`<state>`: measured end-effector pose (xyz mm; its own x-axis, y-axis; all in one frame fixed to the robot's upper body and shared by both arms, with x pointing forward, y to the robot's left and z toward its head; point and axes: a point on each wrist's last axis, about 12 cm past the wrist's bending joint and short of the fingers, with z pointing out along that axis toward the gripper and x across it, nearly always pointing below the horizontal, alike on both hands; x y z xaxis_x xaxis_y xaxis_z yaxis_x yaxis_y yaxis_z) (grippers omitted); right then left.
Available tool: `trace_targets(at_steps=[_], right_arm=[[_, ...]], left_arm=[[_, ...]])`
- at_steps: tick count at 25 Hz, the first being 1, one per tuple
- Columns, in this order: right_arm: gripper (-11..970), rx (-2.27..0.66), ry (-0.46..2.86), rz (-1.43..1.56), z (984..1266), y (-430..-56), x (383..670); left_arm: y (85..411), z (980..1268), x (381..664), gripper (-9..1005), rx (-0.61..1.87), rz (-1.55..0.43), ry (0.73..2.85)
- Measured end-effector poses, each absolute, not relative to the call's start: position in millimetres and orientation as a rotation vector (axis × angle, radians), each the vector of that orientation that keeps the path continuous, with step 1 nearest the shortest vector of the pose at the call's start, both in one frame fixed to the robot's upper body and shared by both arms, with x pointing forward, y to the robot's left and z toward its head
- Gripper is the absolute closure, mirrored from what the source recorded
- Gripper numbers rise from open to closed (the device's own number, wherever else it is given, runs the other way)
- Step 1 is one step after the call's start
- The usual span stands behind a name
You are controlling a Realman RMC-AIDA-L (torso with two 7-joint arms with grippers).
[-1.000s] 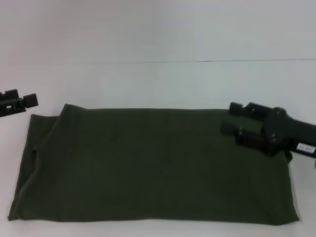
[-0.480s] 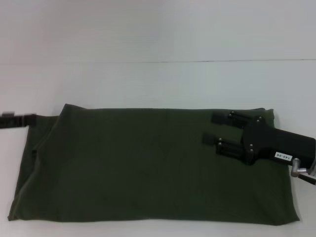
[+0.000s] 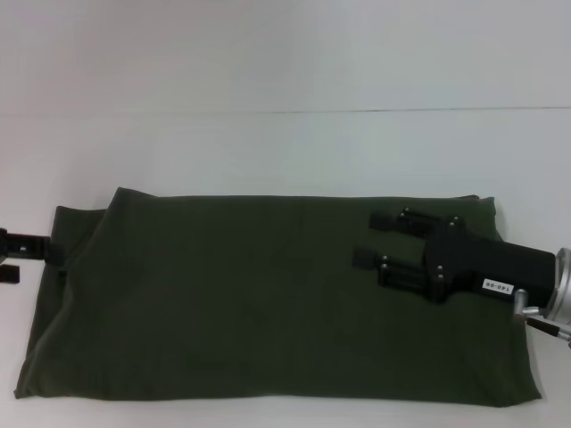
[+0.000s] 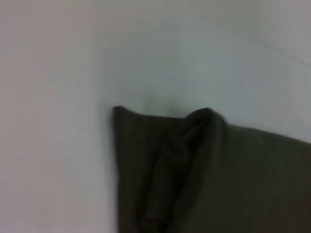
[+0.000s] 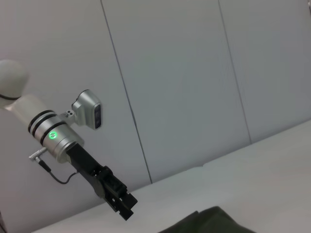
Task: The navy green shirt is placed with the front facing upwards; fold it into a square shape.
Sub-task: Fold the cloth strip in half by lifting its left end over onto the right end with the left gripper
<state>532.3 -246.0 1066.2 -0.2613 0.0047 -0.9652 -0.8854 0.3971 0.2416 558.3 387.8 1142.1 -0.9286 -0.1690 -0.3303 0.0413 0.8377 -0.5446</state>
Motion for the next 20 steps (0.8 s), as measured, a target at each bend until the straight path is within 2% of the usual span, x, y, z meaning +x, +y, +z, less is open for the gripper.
trace_targets(at_steps=[9, 20], right_arm=[[262, -0.808, 1.613, 1.064, 1063.6, -242.4, 532.1], [263, -0.802, 1.615, 1.064, 1063.1, -241.7, 532.4]], left_arm=[[386.1, 1130.0, 563.0, 89, -0.099, -0.683, 2.711], [377.9, 1117.4, 566.7, 89, -0.098, -0.688, 2.73]])
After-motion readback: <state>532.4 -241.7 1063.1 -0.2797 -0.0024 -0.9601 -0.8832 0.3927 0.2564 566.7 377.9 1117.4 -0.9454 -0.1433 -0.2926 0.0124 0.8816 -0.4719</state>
